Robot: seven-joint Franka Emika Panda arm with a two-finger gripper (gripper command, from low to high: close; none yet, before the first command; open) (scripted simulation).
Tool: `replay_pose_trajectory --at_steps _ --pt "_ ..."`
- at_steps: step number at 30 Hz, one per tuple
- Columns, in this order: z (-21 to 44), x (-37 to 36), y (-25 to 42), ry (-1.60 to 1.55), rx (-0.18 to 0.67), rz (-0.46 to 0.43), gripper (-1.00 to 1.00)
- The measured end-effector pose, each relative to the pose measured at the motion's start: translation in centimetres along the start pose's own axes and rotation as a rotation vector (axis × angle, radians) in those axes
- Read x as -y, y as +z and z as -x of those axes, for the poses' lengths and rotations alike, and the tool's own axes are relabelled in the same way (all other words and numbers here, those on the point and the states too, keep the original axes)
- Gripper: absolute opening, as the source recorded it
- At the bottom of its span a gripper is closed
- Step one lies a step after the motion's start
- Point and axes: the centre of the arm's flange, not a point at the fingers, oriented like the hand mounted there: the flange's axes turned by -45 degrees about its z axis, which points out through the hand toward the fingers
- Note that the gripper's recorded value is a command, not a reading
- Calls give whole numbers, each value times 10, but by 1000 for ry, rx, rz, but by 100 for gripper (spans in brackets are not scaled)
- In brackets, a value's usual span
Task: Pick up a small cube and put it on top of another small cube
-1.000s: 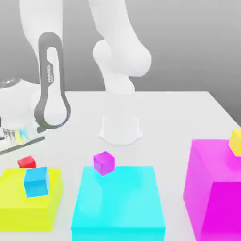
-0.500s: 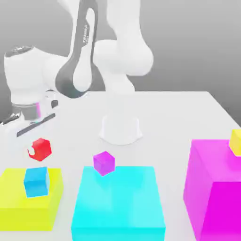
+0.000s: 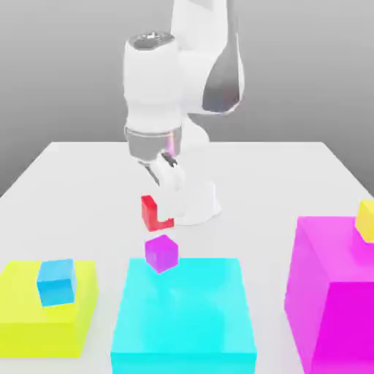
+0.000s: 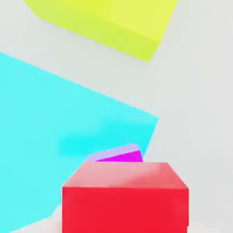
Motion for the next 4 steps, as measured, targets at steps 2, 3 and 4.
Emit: replay_pose_trajectory --at_steps 2,3,4 --pt "1 -1 16 -1 0 0 100" --pt "1 -1 16 -1 0 0 100" --pt "1 -1 16 -1 0 0 100"
